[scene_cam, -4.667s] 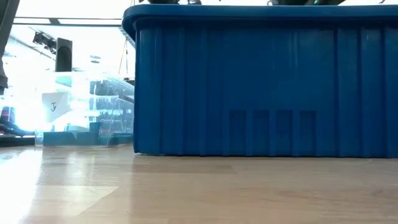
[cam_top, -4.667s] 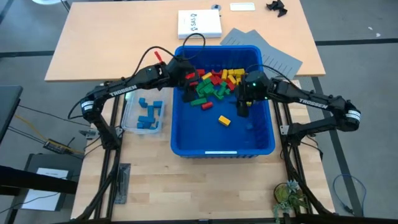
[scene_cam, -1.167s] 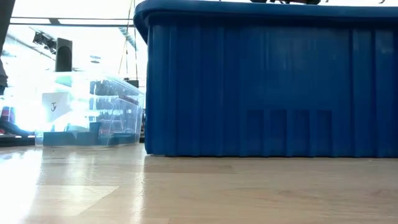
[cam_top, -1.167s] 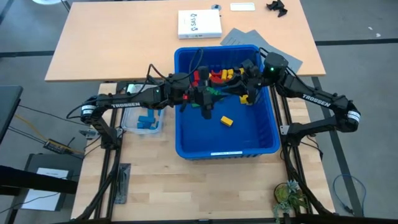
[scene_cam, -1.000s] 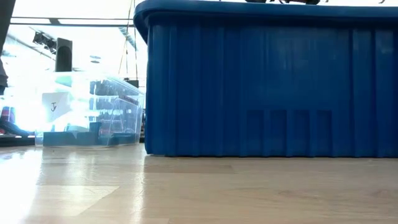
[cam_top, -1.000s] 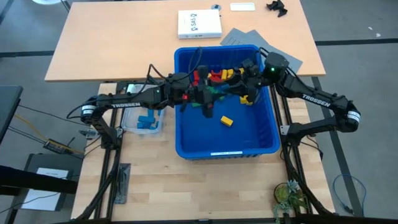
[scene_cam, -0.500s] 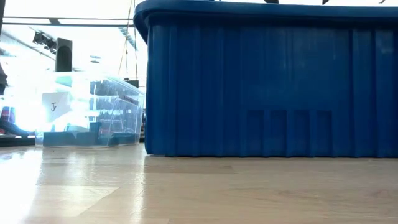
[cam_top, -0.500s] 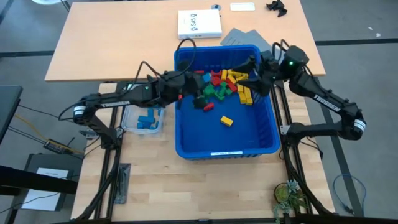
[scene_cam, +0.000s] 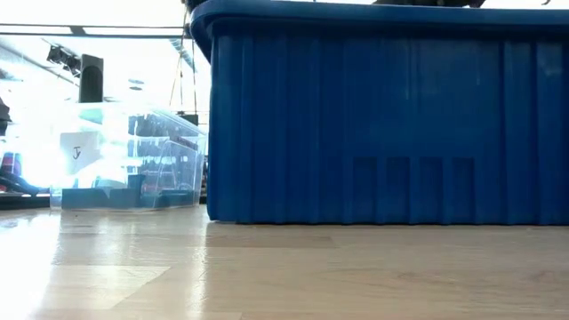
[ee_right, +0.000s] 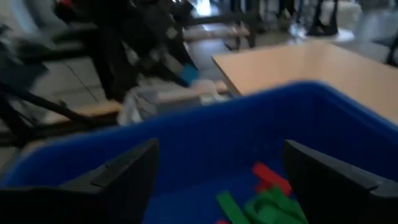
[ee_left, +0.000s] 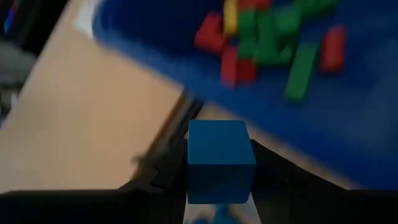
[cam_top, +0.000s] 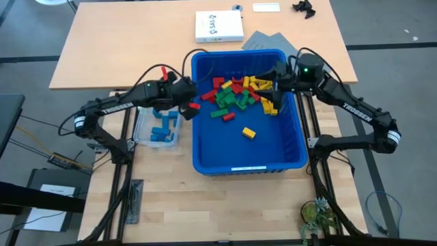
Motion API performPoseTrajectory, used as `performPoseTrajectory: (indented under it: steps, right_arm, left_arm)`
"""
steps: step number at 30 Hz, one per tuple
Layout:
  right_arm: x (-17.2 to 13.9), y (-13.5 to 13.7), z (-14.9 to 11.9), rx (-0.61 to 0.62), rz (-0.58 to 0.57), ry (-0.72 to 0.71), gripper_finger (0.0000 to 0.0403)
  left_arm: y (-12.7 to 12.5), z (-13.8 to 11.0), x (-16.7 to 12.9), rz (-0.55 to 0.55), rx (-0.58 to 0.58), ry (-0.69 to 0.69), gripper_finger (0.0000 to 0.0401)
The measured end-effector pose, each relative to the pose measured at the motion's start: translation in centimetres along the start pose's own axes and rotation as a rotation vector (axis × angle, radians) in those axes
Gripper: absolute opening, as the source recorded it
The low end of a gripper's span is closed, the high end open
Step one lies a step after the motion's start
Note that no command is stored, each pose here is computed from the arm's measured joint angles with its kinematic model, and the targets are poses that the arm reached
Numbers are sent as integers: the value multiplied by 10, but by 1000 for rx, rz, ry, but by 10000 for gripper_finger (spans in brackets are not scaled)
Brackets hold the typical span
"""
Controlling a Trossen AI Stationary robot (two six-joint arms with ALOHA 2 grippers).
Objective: Sort blocks
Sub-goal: Put the blue block into the transparent bin, then adjust the blue bin
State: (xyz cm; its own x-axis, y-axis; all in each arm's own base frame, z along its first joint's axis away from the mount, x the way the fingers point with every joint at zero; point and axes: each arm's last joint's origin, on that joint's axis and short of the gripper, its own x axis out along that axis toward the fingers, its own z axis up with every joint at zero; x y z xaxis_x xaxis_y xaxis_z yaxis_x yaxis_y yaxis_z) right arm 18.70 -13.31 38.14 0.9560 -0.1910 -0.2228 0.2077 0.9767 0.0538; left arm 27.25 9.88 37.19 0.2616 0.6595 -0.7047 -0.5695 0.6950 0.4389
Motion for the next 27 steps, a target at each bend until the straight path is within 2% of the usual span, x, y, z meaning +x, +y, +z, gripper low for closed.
performPoseTrajectory:
  steps: [8,11,18,23,27]
  right_arm:
    - [8,-5,-14,3,-40,125,334]
    - [7,-5,-17,-1,-48,151,334]
    - [6,-5,-23,22,-59,215,334]
    - [6,-6,-22,12,-91,209,335]
    - [6,-6,-22,12,-96,211,334]
  left_arm:
    - [22,-24,10,66,-50,245,147]
    - [24,-37,20,122,-47,270,147]
    - [24,-85,37,144,-99,317,150]
    - [25,-97,42,48,-198,314,187]
    - [28,-95,40,39,-207,301,232]
